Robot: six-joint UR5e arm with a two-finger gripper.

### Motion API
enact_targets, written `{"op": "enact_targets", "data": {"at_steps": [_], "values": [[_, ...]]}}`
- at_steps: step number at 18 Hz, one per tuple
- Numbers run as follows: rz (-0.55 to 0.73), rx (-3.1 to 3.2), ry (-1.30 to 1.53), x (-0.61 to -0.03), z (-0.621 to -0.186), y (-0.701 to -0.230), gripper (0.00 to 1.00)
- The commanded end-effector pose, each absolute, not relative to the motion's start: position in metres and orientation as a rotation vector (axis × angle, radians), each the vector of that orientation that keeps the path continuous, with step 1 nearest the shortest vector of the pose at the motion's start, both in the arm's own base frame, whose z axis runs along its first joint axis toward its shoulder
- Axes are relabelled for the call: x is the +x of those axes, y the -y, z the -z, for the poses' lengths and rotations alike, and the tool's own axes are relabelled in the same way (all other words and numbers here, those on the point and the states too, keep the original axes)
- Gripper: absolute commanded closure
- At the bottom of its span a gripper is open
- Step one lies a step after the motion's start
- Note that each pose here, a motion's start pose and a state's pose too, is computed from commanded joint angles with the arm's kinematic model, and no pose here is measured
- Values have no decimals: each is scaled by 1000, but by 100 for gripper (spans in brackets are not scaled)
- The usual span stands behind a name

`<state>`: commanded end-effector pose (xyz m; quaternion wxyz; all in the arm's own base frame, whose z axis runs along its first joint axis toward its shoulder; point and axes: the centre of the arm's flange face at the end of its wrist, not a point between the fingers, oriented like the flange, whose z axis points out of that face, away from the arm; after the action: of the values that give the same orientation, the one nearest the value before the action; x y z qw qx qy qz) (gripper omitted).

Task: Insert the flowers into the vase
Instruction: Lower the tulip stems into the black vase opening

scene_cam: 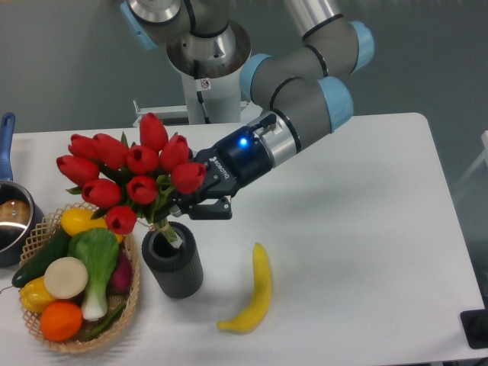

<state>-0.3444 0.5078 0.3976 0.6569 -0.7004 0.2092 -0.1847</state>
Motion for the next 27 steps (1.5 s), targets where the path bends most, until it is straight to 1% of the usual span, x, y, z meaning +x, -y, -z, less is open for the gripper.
{"op": "enact_targets", "data": {"at_steps": [18,27], "values": [[498,-1614,-414,-341,-350,-511,86],[465,-1604,-439,-333,-315,-497,85]]}}
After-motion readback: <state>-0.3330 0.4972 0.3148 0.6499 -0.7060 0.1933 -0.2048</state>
